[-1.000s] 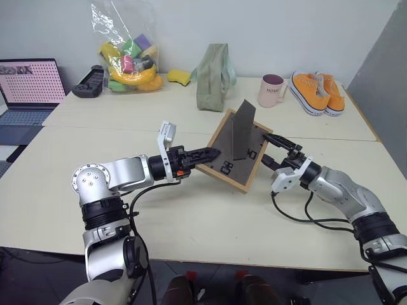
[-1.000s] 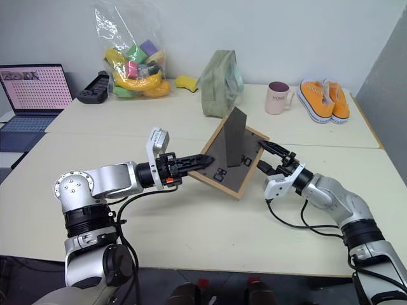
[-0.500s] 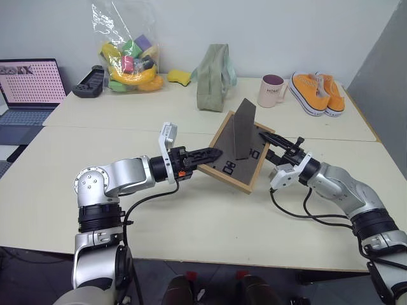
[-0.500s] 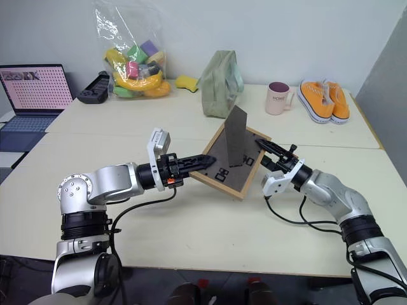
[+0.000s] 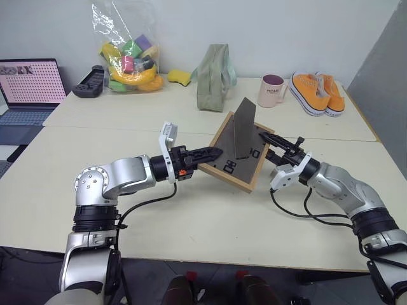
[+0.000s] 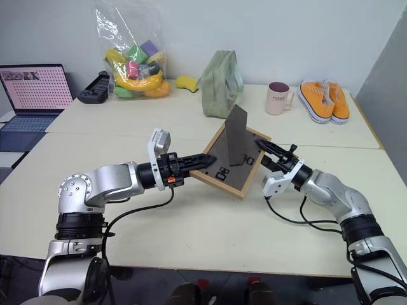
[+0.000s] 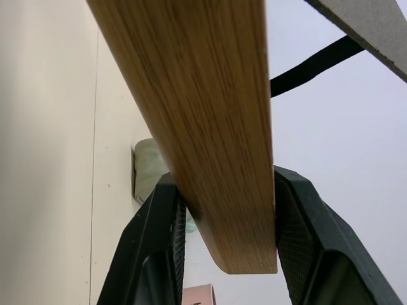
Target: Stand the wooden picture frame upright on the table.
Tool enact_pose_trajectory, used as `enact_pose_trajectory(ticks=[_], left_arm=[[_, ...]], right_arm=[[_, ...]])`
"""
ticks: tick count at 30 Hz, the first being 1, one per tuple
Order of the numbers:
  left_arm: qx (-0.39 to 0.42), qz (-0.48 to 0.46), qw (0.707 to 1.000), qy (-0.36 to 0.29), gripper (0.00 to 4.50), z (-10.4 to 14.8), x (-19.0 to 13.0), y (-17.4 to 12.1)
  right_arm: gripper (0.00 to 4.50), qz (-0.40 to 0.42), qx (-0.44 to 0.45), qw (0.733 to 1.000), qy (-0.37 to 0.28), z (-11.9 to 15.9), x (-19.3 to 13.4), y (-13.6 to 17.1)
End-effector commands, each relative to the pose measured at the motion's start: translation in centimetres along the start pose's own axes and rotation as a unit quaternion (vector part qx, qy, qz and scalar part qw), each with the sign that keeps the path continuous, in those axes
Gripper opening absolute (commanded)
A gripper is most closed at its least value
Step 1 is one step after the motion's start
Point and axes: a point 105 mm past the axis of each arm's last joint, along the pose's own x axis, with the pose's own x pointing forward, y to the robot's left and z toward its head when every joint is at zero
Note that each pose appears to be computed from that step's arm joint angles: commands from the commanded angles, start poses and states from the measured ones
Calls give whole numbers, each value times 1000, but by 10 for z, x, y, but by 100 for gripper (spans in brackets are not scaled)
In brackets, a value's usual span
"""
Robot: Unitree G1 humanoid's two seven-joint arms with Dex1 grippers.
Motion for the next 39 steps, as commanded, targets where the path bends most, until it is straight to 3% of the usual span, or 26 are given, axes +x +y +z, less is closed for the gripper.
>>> enact_pose_trajectory(ticks=[1, 7, 9, 10, 15, 24, 31, 34, 37, 39], left_arm=[[24, -21, 999, -4, 130, 3, -2, -14], [23, -18, 1000, -6, 130, 6, -3, -13], [24, -17, 1000, -6, 199, 7, -4, -13], [25, -18, 1000, -6, 203, 7, -4, -13], [37, -21, 999, 4, 312, 4, -7, -16], [52, -14, 999, -4, 312, 7, -12, -16], [238, -14, 971, -27, 312, 7, -23, -37], [293, -20, 953, -72, 312, 15, -34, -47], [409, 14, 903, -129, 312, 16, -49, -55], [474, 51, 869, -134, 312, 6, -51, -51]], right_arm=[[156, -28, -8, 1000, -5, -2, 2, -17], [150, -27, -11, 1000, -6, -2, 4, -17], [150, -23, -12, 1000, -7, -2, 4, -16], [150, -22, -13, 1000, -8, -2, 4, -16], [150, -16, -13, 1000, -14, -1, 5, -14], [150, -17, -13, 1000, -17, -1, 8, -14], [150, -14, -9, 1000, -15, -3, 6, -13], [150, -6, -1, 1000, -13, -5, 5, -11], [150, -10, 52, 999, 0, -11, 5, -9], [150, -17, 91, 996, 7, -14, 9, -10]])
